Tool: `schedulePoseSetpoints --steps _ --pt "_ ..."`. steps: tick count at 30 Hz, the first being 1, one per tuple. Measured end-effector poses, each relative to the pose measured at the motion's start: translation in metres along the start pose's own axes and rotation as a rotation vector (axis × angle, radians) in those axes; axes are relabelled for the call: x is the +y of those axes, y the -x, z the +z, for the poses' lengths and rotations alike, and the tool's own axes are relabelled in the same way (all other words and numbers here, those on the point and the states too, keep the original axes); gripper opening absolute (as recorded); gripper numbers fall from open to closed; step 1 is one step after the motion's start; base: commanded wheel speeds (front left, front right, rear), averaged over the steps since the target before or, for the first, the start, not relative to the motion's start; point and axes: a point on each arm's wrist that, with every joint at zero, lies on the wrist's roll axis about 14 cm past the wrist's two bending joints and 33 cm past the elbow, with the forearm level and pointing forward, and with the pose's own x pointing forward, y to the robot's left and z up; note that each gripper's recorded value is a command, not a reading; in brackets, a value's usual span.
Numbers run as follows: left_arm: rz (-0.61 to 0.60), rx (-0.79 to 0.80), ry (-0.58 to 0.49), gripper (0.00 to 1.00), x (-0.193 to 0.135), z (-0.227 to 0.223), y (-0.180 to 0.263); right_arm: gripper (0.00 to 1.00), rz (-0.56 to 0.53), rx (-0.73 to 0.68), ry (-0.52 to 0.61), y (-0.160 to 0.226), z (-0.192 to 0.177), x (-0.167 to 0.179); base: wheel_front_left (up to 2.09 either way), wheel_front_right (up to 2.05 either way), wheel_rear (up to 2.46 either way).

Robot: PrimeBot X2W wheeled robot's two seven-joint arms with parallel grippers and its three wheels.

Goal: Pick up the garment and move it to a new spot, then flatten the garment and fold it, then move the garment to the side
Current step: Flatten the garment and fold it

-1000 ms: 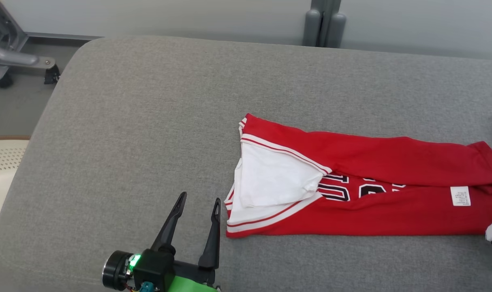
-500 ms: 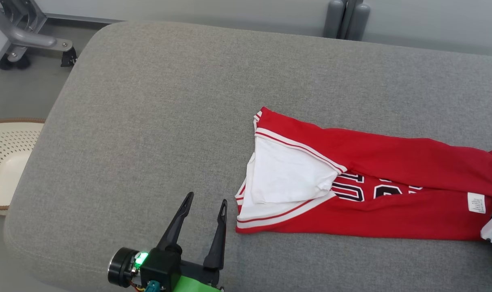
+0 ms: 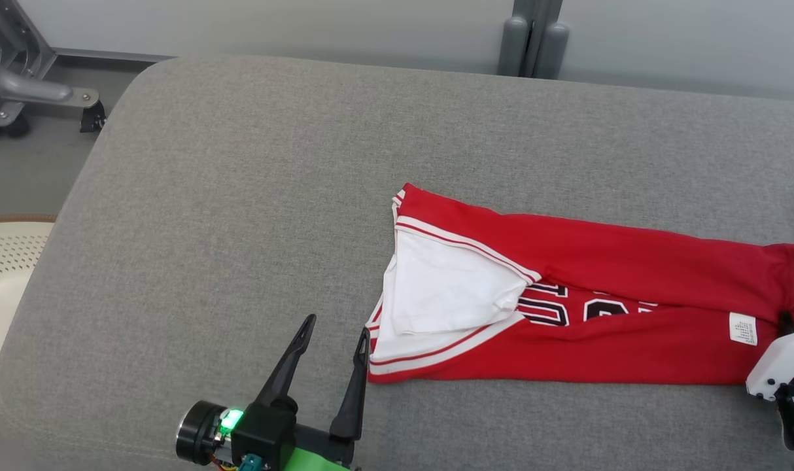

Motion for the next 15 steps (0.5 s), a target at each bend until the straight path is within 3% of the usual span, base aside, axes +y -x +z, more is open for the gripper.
schedulePoseSetpoints --steps 8,15 --pt "-0.040 -0.005 0.003 1.00 -0.011 0.000 -0.001 0.00 -0.052 -0.091 0.126 0.011 0.037 -0.037 0.00 0.00 0.00" --pt "-0.071 -0.011 0.002 1.00 -0.019 0.002 -0.003 0.00 0.033 -0.189 0.122 0.015 0.071 0.004 0.00 0.00 0.00"
